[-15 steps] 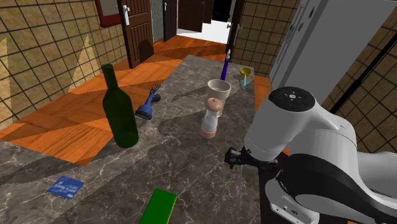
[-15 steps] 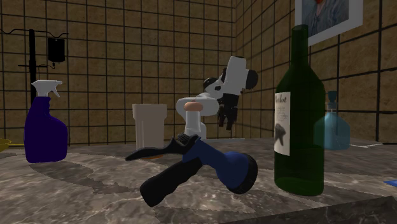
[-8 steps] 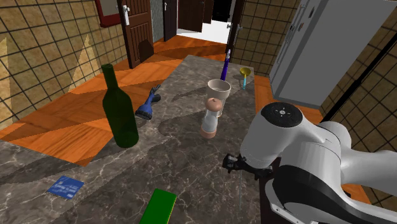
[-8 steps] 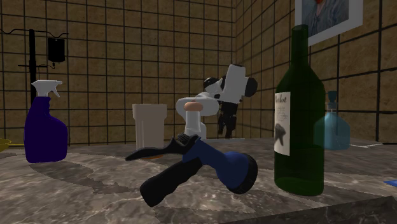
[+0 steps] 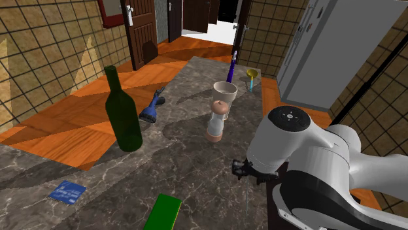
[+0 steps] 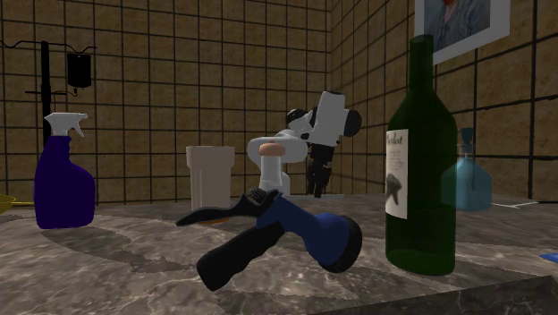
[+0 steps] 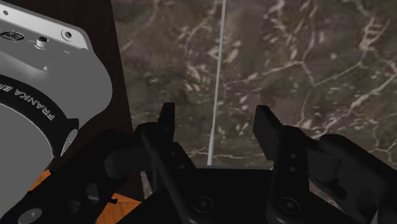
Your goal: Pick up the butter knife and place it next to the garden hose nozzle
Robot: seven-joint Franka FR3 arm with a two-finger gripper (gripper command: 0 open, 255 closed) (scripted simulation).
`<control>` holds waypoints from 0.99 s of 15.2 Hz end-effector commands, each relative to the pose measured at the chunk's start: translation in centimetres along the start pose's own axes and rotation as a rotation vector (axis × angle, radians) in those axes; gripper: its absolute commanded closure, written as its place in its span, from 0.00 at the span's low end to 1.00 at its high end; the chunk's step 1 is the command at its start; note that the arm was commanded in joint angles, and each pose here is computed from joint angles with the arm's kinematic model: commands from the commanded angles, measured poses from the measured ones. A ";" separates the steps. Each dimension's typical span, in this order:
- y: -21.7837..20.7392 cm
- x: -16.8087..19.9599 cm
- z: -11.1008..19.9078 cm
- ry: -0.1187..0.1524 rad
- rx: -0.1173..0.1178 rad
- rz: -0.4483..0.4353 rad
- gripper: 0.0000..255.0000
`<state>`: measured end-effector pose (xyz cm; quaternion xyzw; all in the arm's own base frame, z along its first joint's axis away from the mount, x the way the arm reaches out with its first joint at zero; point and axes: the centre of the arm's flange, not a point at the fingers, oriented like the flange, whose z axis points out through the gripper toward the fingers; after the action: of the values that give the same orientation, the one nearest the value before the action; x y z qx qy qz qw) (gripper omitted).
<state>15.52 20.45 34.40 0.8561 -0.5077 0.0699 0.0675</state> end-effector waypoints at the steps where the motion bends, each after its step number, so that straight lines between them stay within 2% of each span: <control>1: 0.0 0.0 0.0 0.000 0.000 0.000 1.00; 9: 0.0 0.0 0.0 0.000 0.000 0.000 1.00; 15: 0.1 0.6 -3.1 0.000 0.000 0.000 1.00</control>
<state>15.48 20.38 36.95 0.8562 -0.5075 0.0698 0.0673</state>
